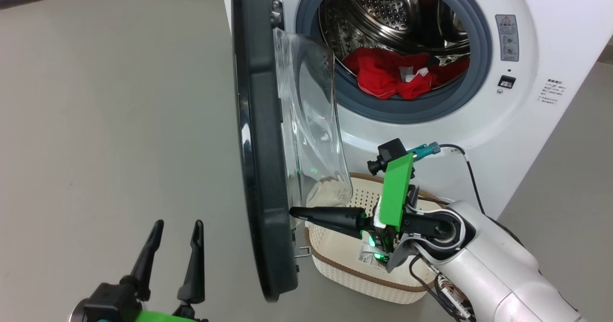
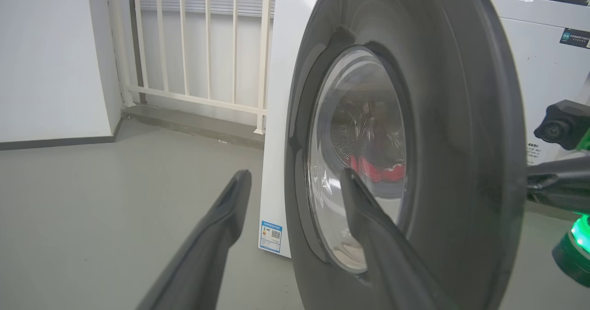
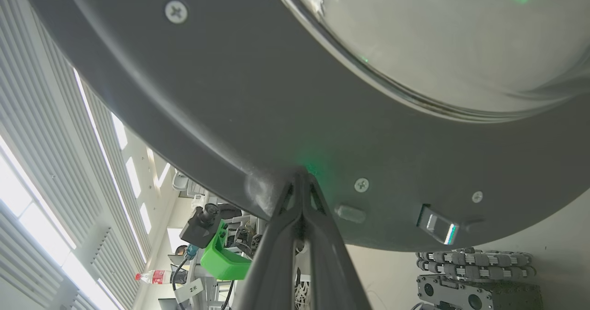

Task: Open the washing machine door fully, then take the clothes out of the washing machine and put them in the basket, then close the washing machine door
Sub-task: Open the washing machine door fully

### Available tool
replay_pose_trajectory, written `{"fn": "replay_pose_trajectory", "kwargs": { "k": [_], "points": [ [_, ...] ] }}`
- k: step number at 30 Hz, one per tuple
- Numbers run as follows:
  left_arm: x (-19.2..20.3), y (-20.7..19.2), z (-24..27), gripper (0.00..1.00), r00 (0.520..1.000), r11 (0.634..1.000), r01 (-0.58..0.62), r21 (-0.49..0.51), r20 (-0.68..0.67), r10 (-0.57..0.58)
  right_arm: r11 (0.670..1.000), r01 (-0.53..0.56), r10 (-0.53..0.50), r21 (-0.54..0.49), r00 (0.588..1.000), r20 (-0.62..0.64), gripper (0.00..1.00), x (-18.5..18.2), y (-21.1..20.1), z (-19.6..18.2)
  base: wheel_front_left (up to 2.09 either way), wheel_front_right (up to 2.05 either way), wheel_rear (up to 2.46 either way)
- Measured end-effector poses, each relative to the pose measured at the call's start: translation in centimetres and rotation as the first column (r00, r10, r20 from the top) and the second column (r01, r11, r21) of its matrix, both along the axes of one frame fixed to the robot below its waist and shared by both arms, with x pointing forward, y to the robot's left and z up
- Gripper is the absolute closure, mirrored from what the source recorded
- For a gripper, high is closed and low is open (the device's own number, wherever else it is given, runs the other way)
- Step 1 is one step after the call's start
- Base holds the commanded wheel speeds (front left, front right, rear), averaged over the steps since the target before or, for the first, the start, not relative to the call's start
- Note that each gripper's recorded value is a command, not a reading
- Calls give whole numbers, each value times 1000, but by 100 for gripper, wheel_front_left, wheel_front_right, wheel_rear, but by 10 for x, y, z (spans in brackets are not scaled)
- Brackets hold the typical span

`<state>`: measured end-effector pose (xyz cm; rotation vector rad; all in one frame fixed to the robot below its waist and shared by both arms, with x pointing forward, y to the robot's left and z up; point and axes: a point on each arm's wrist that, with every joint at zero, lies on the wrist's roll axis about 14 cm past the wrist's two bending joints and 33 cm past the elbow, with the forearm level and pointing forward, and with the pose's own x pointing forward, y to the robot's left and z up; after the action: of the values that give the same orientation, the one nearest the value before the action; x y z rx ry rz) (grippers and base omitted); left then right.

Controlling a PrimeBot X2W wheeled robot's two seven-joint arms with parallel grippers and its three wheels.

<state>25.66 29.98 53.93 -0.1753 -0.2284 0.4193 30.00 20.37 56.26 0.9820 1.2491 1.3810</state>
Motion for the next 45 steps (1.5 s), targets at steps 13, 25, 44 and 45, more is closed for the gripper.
{"fn": "replay_pose_trajectory", "kwargs": {
  "k": [13, 25, 44, 45],
  "points": [
    [-5, 8, 3, 0, 999, 999, -48, -6, 4, 48, 998, -55, 55, -6, 998, 1, 100, -9, 15, 1, 0, 0, 0],
    [-3, 4, 0, 0, 999, 999, -38, -19, 0, 38, 999, -20, 20, -31, 1000, -5, 95, -4, 17, -5, 0, 0, 0],
    [1, -4, -13, 0, 1000, 999, 10, -34, -25, -11, 914, 401, -296, -63, 764, 573, 0, 61, -34, -39, 0, 0, 0],
    [1, -4, -13, 0, 1000, 999, 11, -35, -25, -12, 908, 415, -301, -56, 738, 604, 0, 63, -37, -41, 0, 0, 0]
  ]
}}
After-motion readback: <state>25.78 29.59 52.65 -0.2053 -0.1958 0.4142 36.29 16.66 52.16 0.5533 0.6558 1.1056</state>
